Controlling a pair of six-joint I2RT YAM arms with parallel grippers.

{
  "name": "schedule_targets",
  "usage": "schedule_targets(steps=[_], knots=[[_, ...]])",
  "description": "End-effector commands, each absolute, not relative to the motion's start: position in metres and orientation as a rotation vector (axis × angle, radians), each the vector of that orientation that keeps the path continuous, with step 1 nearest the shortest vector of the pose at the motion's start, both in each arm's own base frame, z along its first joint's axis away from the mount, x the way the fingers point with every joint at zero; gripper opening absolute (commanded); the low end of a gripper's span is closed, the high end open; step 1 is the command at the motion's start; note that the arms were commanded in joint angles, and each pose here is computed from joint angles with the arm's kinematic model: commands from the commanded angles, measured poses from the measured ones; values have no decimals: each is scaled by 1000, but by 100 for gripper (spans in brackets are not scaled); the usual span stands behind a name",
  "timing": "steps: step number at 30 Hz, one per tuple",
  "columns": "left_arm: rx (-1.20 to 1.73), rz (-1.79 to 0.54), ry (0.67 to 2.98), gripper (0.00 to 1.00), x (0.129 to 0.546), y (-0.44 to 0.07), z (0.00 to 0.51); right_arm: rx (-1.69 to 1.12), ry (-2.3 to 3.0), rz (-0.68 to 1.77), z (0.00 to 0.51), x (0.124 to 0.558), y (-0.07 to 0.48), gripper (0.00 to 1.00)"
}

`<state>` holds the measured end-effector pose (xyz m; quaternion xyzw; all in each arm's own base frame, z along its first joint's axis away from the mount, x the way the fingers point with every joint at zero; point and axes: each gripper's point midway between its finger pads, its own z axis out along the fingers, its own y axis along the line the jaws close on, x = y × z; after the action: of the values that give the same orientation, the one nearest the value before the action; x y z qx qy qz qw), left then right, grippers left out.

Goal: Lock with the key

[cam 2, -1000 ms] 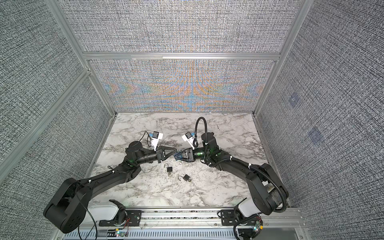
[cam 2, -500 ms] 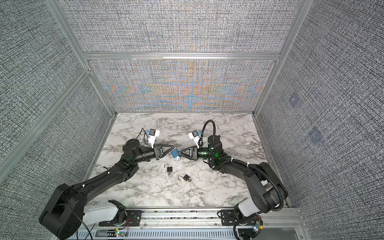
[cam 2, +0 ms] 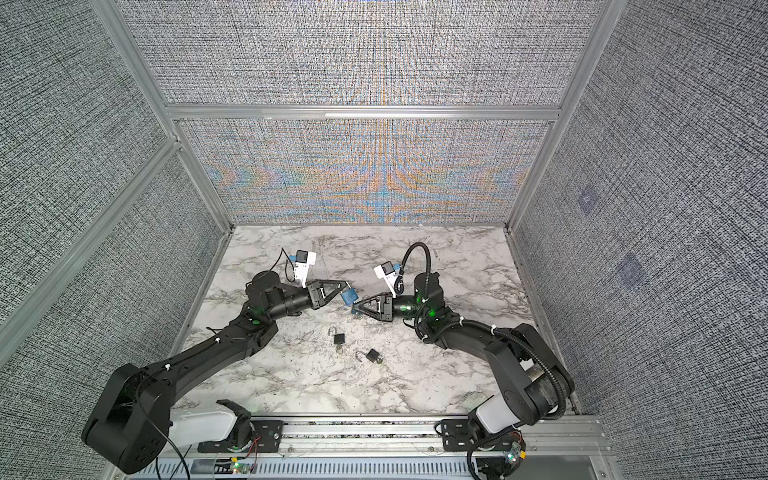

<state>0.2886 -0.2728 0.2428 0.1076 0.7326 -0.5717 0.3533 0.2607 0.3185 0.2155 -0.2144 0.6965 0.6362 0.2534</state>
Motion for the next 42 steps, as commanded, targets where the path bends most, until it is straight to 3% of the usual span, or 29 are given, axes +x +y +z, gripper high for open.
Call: schedule_targets(steps=[1,17,23,42], knots=[[281,-1483,1863,0,291,-273,250,-621,1847,1746,225,259,323,27],[258,-1473,1844,0,294,-270,255,-602,1859,1768,219,265,328,17],[240,-1474,1827,0,298,-268,258,-591,1858,1775,219,266,328,0],[198,-1462,1731,0,310,-243,283,-557,1861,1804,217,267,328,0]])
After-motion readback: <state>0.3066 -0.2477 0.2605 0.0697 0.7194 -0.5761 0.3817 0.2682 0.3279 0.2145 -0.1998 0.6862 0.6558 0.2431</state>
